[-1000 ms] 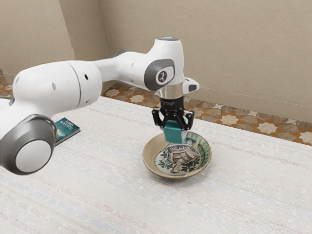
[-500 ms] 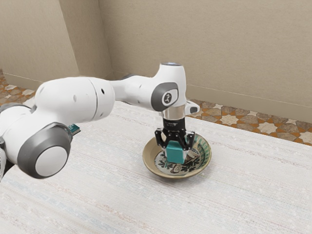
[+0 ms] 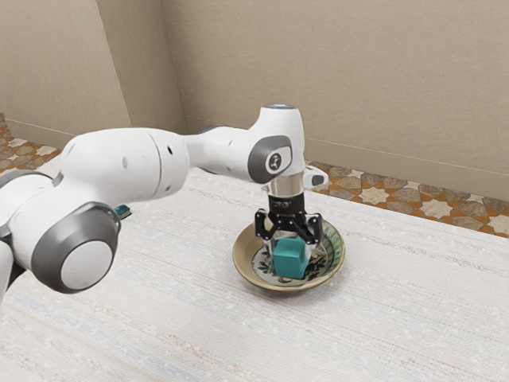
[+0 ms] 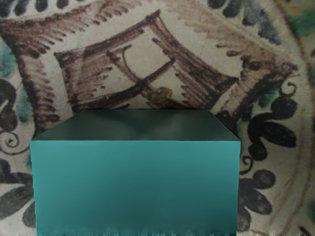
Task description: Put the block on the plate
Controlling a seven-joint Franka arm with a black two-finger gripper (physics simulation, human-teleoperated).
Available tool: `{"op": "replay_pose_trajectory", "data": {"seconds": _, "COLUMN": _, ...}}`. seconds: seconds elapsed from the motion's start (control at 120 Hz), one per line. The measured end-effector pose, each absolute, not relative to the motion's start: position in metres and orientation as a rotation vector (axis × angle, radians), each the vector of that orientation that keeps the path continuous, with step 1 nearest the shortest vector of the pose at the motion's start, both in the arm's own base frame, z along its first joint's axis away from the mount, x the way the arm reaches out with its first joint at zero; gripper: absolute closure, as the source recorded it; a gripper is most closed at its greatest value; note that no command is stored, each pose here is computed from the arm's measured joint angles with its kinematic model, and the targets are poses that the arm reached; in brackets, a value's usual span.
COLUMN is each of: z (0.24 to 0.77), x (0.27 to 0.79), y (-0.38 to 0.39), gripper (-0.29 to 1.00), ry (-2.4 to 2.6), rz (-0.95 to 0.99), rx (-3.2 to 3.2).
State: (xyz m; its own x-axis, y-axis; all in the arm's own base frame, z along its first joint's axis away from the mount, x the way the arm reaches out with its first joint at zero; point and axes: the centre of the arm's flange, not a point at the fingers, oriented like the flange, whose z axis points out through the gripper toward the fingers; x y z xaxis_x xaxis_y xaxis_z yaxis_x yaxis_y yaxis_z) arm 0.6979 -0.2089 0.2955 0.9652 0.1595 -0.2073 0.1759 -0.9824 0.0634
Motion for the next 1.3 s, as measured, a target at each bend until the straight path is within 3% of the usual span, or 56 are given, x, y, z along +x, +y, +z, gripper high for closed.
{"op": "replay_pose_trajectory", "data": {"seconds": 0.267, "z": 0.352, "x": 0.699, "y": -0.202, "gripper": 0.02, "ry": 0.242, "rz": -0.210, "rx": 3.028}}
{"op": "replay_pose_trajectory", "data": {"seconds": 0.525, "z": 0.494, "x": 0.673, "y": -0.180, "gripper": 0.01, "ry": 0.205, "rz": -0.021, "rx": 3.044}}
{"op": "replay_pose_trajectory", "data": {"seconds": 0.742, "z": 0.571, "x": 0.621, "y": -0.151, "gripper": 0.00, "ry": 0.200, "rz": -0.041, "rx": 3.077}}
{"op": "replay_pose_trajectory", "data": {"seconds": 1.008, "z": 0.595, "x": 0.558, "y": -0.073, "gripper": 0.00, "ry": 0.271, "rz": -0.131, "rx": 3.095}}
{"op": "replay_pose_trajectory", "data": {"seconds": 1.3, "z": 0.589, "x": 0.545, "y": 0.005, "gripper": 0.00, "ry": 0.334, "rz": -0.225, "rx": 3.098}}
